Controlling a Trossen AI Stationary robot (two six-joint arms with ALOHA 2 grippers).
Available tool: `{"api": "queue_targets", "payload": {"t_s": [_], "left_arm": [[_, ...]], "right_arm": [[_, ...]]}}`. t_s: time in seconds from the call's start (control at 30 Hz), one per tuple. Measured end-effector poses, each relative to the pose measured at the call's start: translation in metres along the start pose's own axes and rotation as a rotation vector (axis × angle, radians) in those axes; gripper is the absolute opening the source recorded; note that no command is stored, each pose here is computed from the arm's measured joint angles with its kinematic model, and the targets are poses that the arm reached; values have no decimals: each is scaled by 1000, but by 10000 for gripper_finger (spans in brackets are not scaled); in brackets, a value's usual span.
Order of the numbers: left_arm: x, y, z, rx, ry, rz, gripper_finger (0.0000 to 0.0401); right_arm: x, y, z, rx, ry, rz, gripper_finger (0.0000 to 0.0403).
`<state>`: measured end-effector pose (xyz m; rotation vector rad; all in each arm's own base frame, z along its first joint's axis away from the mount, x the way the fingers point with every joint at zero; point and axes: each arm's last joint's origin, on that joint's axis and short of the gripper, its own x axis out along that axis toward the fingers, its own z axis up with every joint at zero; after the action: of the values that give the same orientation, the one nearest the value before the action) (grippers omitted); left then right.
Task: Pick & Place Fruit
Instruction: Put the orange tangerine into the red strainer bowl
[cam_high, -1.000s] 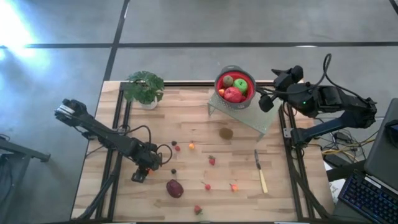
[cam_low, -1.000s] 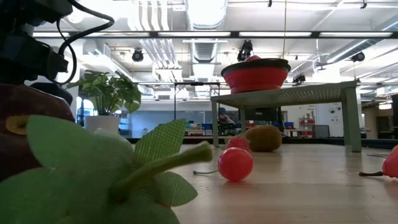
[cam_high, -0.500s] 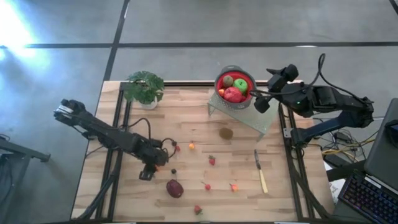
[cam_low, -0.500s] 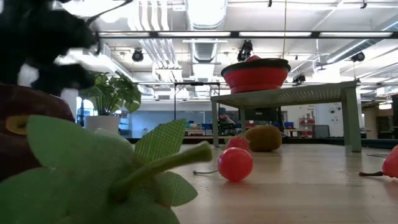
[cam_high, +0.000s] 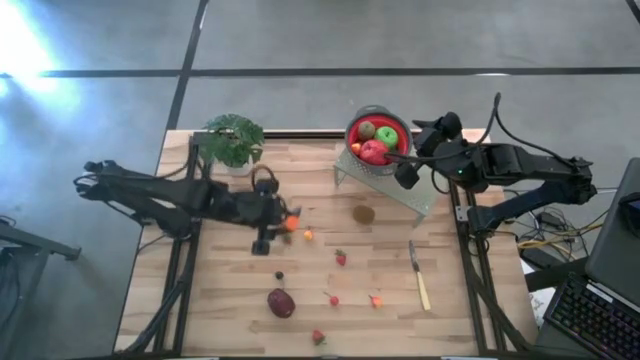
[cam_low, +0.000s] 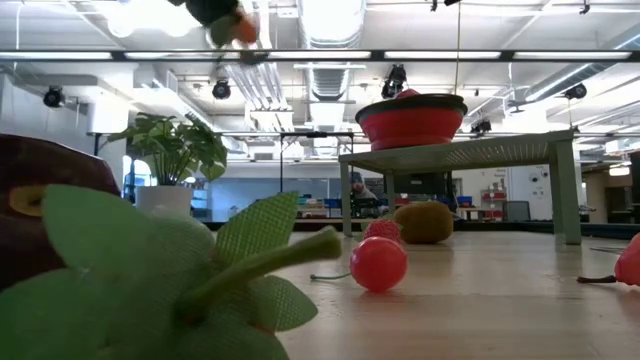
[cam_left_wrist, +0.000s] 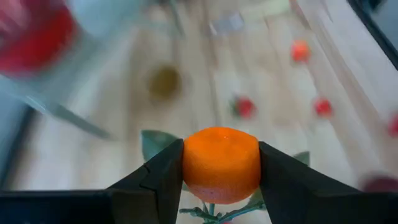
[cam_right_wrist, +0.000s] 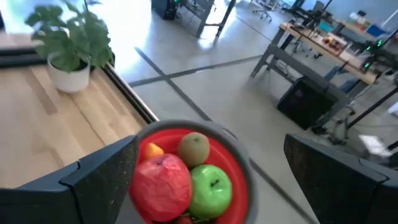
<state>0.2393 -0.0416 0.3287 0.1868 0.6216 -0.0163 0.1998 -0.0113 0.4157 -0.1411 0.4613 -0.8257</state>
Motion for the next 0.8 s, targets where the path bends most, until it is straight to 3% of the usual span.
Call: {"api": "queue_targets", "payload": {"t_s": [0.1, 0.33, 0.57, 0.8], "left_arm": [[-8, 15, 18, 34, -118, 66, 183], [-20, 53, 58, 16, -459, 210, 183], [-29, 90, 77, -37, -690, 164, 183], [-13, 107, 80, 0, -772, 105, 183]], "right_arm": [[0, 0, 1, 100, -5, 4, 396], [-1, 3, 6, 155, -30, 124, 396], [3, 16, 11, 57, -89, 317, 396], [15, 33, 15, 84, -171, 414, 396]]}}
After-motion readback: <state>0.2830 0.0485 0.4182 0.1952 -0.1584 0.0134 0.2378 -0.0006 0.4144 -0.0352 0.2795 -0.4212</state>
